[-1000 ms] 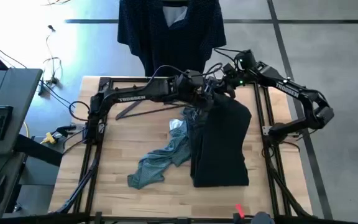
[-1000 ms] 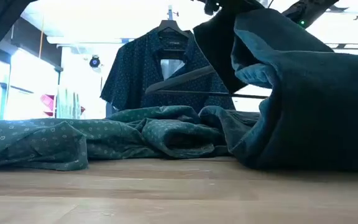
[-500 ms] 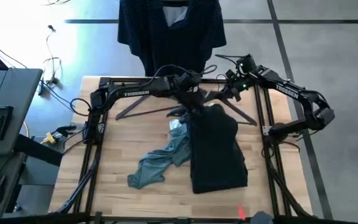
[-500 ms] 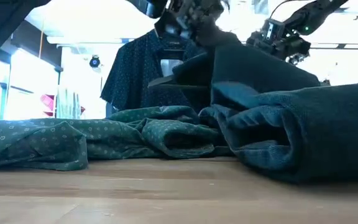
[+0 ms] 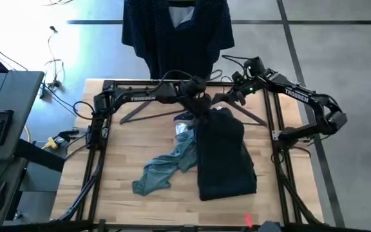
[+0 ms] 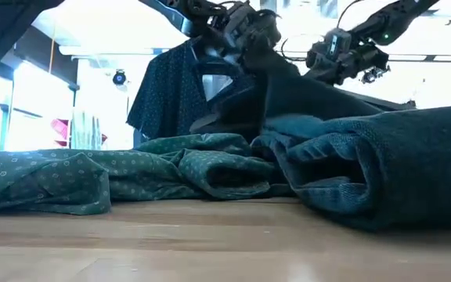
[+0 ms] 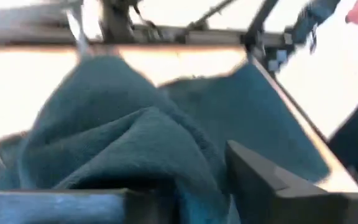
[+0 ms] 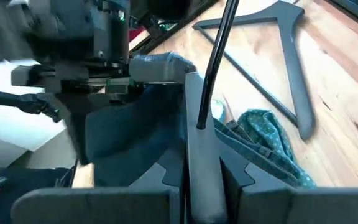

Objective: Hang clothes
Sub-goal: Insert the hanger into the blue pants

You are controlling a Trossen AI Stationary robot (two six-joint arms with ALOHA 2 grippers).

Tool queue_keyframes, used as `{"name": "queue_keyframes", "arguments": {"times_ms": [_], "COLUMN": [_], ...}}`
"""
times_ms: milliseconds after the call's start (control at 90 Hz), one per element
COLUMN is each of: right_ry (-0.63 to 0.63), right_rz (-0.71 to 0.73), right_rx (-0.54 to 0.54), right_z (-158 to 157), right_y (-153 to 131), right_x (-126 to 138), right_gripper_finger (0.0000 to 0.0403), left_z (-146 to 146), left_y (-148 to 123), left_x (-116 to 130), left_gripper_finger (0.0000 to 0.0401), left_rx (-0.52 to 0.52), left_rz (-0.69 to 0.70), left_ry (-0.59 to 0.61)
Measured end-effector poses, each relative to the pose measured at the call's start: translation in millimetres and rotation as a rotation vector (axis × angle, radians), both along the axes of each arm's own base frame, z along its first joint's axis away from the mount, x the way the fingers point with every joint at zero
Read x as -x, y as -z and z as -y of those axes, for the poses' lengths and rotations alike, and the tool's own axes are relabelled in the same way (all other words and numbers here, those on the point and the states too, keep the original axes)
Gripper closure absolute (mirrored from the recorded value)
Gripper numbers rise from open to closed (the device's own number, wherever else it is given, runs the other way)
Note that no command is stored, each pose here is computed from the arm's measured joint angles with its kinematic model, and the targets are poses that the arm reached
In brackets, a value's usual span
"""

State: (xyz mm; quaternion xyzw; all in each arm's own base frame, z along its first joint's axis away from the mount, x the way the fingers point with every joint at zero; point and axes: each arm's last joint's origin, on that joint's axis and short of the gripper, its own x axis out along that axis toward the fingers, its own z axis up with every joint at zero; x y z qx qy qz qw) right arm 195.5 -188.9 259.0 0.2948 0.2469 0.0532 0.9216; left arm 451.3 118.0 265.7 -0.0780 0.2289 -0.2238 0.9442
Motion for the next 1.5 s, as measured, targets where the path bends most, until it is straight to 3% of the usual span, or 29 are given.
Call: {"name": "queue_keyframes", "arguments": {"times_ms": [89, 200, 400, 589, 800, 889, 1067, 1167, 1367, 1500], "right_ry": [-0.022, -0.026, -0.034, -0.022, -0.032, -0.033, -0.029, -0.029, -0.026, -0.022], "right_rz": [0.013, 0.027, 0.036, 0.027, 0.048, 0.046, 0.042, 0.04, 0.041, 0.042], "right_rx": [0.008, 0.004, 0.018, 0.034, 0.049, 0.045, 0.05, 0.053, 0.055, 0.057], "right_z": [-4.1, -6.8, -8.4, -7.5, -7.1, -7.4, -7.3, -7.3, -7.2, -6.9], "right_y": [-1.6, -3.4, -4.1, -3.5, -5.8, -5.6, -5.5, -5.3, -5.6, -5.9], "right_x": [-5.6, -10.9, -14.3, -13.7, -14.2, -14.1, -14.1, -14.0, -14.3, -14.5], "right_gripper_finger": [0.0379, 0.0379, 0.038, 0.038, 0.038, 0.0375, 0.038, 0.038, 0.038, 0.038], "left_z": [0.3, 0.4, -2.7, -6.4, -9.4, -8.6, -1.2, 3.7, 7.0, 10.5], "left_y": [-12.2, -13.8, 7.8, 25.6, 3.1, -6.7, -29.2, -36.6, -50.7, -43.2], "left_x": [-6.4, -5.7, 2.4, 12.7, 24.2, 31.7, 53.2, 64.3, 82.9, 78.2], "left_gripper_finger": [0.0268, 0.0276, 0.0286, 0.0264, 0.0239, 0.0238, 0.0238, 0.0238, 0.0238, 0.0245], "left_rx": [-0.003, -0.048, -0.01, 0.035, 0.05, -0.005, -0.295, -0.385, -0.372, -0.348], "left_rz": [0.13, 0.153, -0.007, -0.156, -0.238, -0.28, -0.397, -0.48, -0.539, -0.499], "left_ry": [0.003, 0.011, -0.007, -0.01, -0.031, -0.056, -0.12, -0.166, -0.239, -0.176]}}
